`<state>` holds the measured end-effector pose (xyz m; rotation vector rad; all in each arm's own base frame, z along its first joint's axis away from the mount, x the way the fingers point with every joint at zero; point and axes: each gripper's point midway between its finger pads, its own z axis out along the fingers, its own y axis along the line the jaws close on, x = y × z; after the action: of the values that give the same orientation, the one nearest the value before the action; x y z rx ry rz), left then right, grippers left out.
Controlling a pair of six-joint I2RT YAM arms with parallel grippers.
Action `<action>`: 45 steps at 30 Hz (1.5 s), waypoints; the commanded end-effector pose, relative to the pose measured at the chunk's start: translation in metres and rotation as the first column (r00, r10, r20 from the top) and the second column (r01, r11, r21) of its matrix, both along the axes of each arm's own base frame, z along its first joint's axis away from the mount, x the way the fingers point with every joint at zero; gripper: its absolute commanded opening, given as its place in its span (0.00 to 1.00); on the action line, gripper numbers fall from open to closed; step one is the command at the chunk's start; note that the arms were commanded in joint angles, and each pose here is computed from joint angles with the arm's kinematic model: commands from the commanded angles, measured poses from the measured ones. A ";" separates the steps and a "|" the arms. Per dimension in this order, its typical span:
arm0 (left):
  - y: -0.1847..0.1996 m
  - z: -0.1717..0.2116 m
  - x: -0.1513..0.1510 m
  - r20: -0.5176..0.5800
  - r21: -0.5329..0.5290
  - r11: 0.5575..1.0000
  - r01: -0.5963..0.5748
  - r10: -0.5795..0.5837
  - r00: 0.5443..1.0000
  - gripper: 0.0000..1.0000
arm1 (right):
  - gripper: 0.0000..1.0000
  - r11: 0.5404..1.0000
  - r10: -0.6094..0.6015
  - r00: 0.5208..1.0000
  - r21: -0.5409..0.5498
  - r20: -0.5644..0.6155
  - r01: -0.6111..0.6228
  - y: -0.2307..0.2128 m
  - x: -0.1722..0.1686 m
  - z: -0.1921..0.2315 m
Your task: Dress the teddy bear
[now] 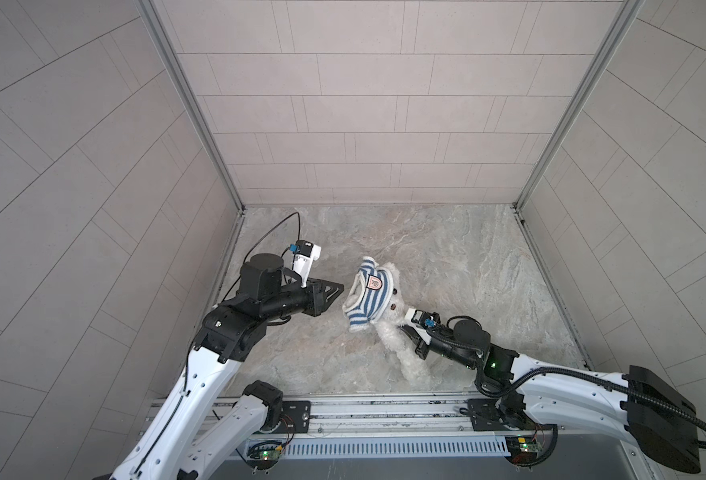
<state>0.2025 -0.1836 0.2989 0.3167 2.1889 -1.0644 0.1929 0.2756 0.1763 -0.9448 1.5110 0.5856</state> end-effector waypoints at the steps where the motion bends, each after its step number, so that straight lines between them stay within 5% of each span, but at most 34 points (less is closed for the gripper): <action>1: -0.012 0.011 -0.005 0.017 -0.062 0.995 0.073 -0.072 0.997 0.32 | 0.00 0.999 0.022 0.998 0.037 0.058 -0.024 0.003 -0.001 0.021; 9: -0.038 -0.001 -0.011 -0.013 0.002 0.986 0.169 -0.169 0.986 0.33 | 0.00 0.998 0.052 0.996 0.022 0.067 -0.054 0.008 -0.004 0.026; 18: -0.037 -0.003 -0.011 -0.006 0.002 0.988 0.152 -0.152 0.988 0.29 | 0.00 0.996 0.075 0.994 0.032 0.076 -0.077 0.010 -0.007 0.028; 22: -0.032 0.003 -0.014 0.009 -0.007 0.990 0.139 -0.139 0.990 0.39 | 0.00 0.997 0.074 0.994 0.030 0.078 -0.076 0.010 -0.007 0.028; 25: -0.016 -0.002 -0.005 -0.015 0.013 0.997 0.076 -0.075 0.997 0.24 | 0.00 0.996 0.081 0.993 0.028 0.081 -0.084 0.011 -0.008 0.028; 35: -0.010 -0.012 -0.002 -0.050 0.020 0.998 0.065 -0.064 0.997 0.23 | 0.00 0.995 0.090 0.992 0.026 0.085 -0.093 0.012 -0.009 0.030; 45: -0.039 -0.010 -0.006 -0.049 0.005 0.990 0.139 -0.139 0.989 0.36 | 0.00 0.995 0.098 0.991 0.025 0.092 -0.100 0.014 -0.009 0.033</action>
<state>0.1958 -0.2135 0.2782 0.4219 2.2927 -1.1339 0.1838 0.2839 0.1788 -1.0295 1.4750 0.6132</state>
